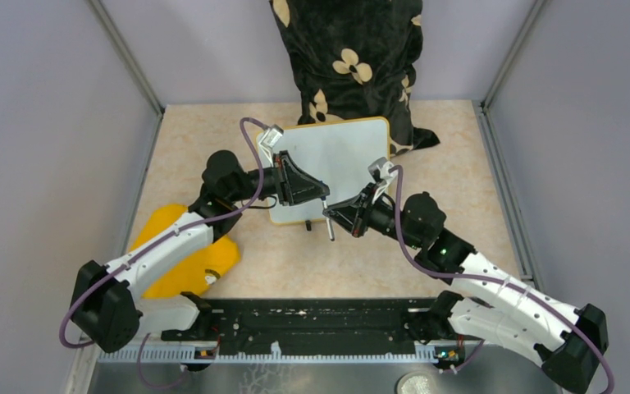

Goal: Write a sentence on the whiteboard
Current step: Open the whiteboard marker at the center of the board.

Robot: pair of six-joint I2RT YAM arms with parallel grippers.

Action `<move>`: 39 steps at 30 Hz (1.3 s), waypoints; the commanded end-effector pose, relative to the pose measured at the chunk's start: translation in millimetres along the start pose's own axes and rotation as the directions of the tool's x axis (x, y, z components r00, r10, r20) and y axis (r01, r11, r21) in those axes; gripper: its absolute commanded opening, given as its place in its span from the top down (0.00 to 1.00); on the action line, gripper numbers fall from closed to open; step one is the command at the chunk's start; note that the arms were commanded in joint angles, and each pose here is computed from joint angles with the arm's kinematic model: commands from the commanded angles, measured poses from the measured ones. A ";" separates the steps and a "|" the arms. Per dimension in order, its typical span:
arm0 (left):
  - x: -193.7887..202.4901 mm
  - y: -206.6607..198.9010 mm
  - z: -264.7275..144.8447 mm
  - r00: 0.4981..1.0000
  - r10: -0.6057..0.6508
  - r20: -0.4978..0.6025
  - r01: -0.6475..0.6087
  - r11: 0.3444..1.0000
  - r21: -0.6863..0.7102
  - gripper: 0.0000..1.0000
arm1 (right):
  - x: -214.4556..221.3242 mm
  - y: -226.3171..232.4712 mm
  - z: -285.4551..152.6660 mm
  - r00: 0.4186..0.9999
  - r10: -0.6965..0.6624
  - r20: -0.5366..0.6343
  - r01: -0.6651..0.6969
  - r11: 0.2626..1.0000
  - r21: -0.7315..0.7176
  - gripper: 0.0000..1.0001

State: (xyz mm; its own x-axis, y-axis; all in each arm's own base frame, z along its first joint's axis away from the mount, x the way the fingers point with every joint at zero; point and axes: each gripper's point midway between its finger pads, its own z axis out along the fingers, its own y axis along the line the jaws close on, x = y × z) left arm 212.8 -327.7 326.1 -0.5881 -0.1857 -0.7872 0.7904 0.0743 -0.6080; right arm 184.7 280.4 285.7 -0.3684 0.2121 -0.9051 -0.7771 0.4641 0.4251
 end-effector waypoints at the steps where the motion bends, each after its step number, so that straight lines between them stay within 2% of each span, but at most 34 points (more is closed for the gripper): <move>1: -2.9 -14.0 1.7 1.000 0.029 -0.009 -0.028 0.997 0.065 0.66 | -36.5 23.0 2.2 0.995 -0.016 0.100 0.023 0.997 -0.071 1.00; 4: 0.1 -13.6 1.4 1.000 0.025 -0.018 -0.024 0.997 0.069 0.66 | -37.4 22.5 2.7 0.994 -0.017 0.104 0.024 0.997 -0.068 1.00; 6: 2.0 -13.1 1.0 1.000 0.020 -0.022 -0.018 0.997 0.070 0.69 | -37.9 22.1 3.4 0.994 -0.016 0.105 0.023 0.998 -0.066 1.00; 12: 7.9 -13.4 -0.9 1.000 0.005 -0.028 -0.003 0.997 0.081 0.86 | -37.8 21.2 3.9 0.994 -0.011 0.107 0.017 0.998 -0.062 1.00; 14: 9.3 -13.1 -1.4 1.000 0.002 -0.029 0.001 0.997 0.082 0.99 | -38.2 22.1 4.1 0.994 -0.006 0.107 0.013 0.998 -0.065 1.00; 17: 7.6 -15.6 -2.6 1.000 0.002 -0.017 0.000 0.996 0.086 1.00 | -40.6 24.5 3.7 0.993 0.016 0.114 -0.008 0.997 -0.074 1.00; 18: 6.8 -16.7 -3.5 1.000 0.001 -0.008 0.000 0.996 0.086 1.00 | -41.9 26.2 3.6 0.993 0.039 0.116 -0.030 0.996 -0.079 0.97; 21: 0.6 -21.5 -6.4 0.999 0.011 0.034 -0.014 0.996 0.086 1.00 | -44.3 33.6 3.6 0.989 0.093 0.114 -0.080 0.991 -0.111 0.63; 23: -4.6 -26.2 -8.8 0.998 0.016 0.060 -0.022 0.996 0.086 1.00 | -45.9 39.0 4.5 0.987 0.121 0.108 -0.106 0.985 -0.136 0.52; 26: -10.6 -34.3 -11.8 0.996 0.023 0.084 -0.031 0.995 0.095 1.00 | -47.4 49.4 5.7 0.982 0.162 0.094 -0.142 0.971 -0.191 0.44; 30: -17.4 -47.0 -16.9 0.993 0.037 0.113 -0.051 0.991 0.120 1.00 | -48.8 64.4 6.2 0.975 0.212 0.072 -0.184 0.942 -0.280 0.43; 39: -16.8 -56.6 -26.1 0.989 0.050 0.137 -0.068 0.989 0.131 1.00 | -58.4 78.3 1.5 0.948 0.309 0.081 -0.252 0.881 -0.401 0.51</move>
State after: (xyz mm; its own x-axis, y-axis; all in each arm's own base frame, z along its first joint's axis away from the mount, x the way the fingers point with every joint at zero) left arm 179.5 -307.5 365.0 -0.5426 -0.2869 -0.7895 0.8283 -0.0267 -0.5596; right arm 158.6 307.9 337.6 -0.5554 0.3573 -0.7509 -0.7631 0.1398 0.6309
